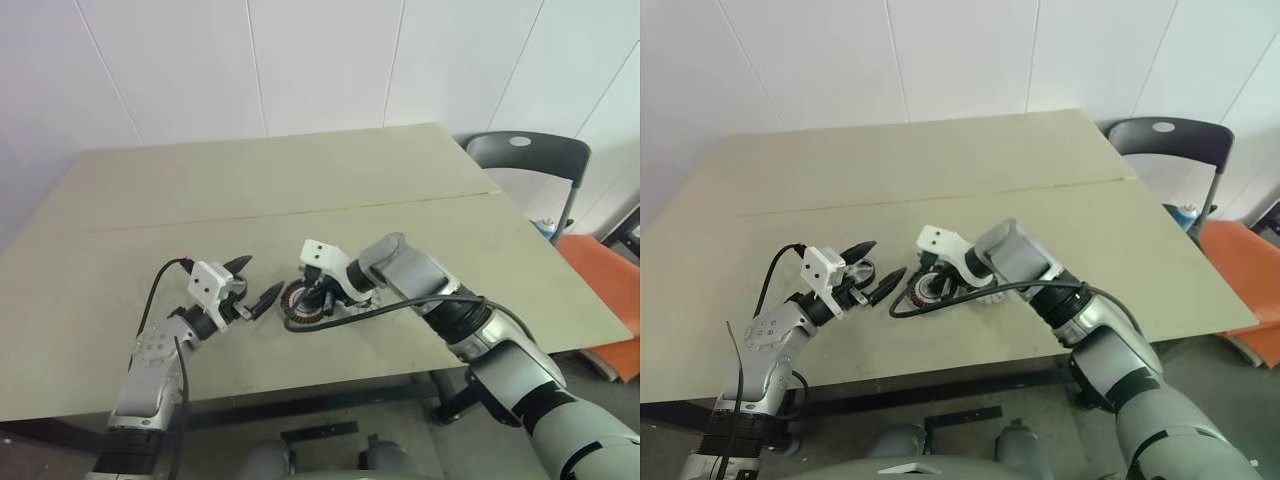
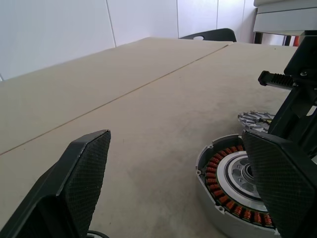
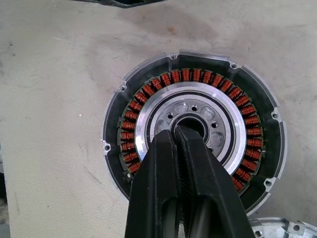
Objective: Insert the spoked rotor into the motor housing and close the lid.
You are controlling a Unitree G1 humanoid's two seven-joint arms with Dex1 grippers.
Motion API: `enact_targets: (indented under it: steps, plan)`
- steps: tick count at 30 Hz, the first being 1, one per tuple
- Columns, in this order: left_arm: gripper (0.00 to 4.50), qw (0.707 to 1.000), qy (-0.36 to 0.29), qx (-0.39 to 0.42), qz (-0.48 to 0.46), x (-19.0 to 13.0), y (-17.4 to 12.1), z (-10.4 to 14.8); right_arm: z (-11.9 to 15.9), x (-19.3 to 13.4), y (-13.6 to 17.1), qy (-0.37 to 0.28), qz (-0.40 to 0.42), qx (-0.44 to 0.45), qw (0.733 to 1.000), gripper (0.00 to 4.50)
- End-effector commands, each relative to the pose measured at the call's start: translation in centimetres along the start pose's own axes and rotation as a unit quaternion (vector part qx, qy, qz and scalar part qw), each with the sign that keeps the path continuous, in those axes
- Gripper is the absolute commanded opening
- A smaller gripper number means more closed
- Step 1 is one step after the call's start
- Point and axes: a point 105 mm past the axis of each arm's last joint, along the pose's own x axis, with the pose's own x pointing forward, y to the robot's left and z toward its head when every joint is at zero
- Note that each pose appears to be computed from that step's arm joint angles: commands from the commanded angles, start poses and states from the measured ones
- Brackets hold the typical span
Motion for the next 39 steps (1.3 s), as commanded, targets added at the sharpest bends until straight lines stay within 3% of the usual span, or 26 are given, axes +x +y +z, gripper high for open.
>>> enact_targets:
  steps: [1,25,39]
  plan:
    - [4.50,1.000,-0.016,0.017,0.002,0.1,0.3,1.1,-2.4,1.4,-0.3,0.044,-0.019,0.011,0.999,0.04]
    - [4.50,1.000,-0.016,0.016,0.003,0.1,0.1,0.9,-4.8,1.7,0.0,0.087,-0.008,-0.009,0.996,0.04]
    - [4.50,1.000,-0.017,0.014,0.003,0.2,0.1,0.9,-4.8,2.5,-0.2,0.078,-0.015,0.025,0.997,0.04]
